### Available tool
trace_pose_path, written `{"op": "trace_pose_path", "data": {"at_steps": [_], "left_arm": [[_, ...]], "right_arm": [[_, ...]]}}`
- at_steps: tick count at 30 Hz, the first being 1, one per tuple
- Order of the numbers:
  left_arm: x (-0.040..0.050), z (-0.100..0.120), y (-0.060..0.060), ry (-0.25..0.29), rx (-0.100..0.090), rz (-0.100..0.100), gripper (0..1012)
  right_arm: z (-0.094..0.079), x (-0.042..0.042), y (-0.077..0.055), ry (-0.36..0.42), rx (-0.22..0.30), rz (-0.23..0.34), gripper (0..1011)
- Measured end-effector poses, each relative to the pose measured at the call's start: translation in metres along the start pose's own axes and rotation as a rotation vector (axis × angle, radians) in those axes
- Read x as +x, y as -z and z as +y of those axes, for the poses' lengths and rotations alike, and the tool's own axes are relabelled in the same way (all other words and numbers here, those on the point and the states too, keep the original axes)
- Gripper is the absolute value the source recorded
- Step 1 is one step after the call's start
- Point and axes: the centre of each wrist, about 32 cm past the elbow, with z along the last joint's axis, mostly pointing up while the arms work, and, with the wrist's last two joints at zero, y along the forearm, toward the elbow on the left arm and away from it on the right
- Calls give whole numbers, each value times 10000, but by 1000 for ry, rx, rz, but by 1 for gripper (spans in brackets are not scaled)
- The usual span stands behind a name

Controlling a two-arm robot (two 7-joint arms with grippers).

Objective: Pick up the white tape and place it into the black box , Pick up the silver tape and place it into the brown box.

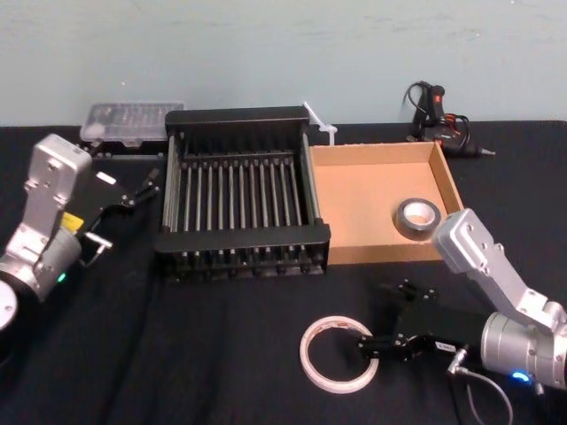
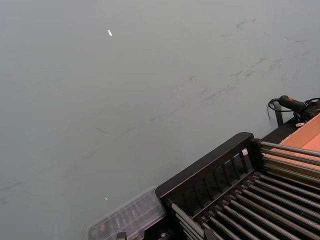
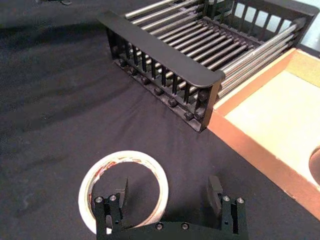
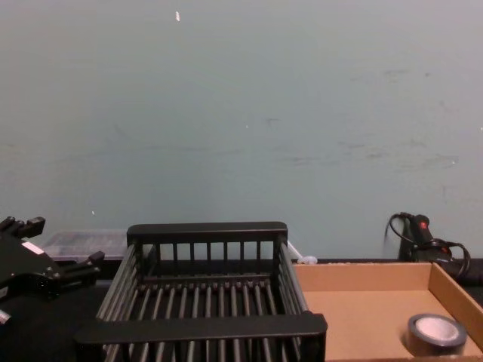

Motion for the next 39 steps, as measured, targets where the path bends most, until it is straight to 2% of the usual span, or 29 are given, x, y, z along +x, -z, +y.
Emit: {"op": "trace_pose_path", "data": {"at_steps": [19,39], "left_arm": [[0,0,0,0,0,0,1001],[0,0,0,0,0,0,1001]], "right_arm": [[176,7,38,-14,-26,-16,1003],[243,4,49,-27,-46,-19,1003]]}}
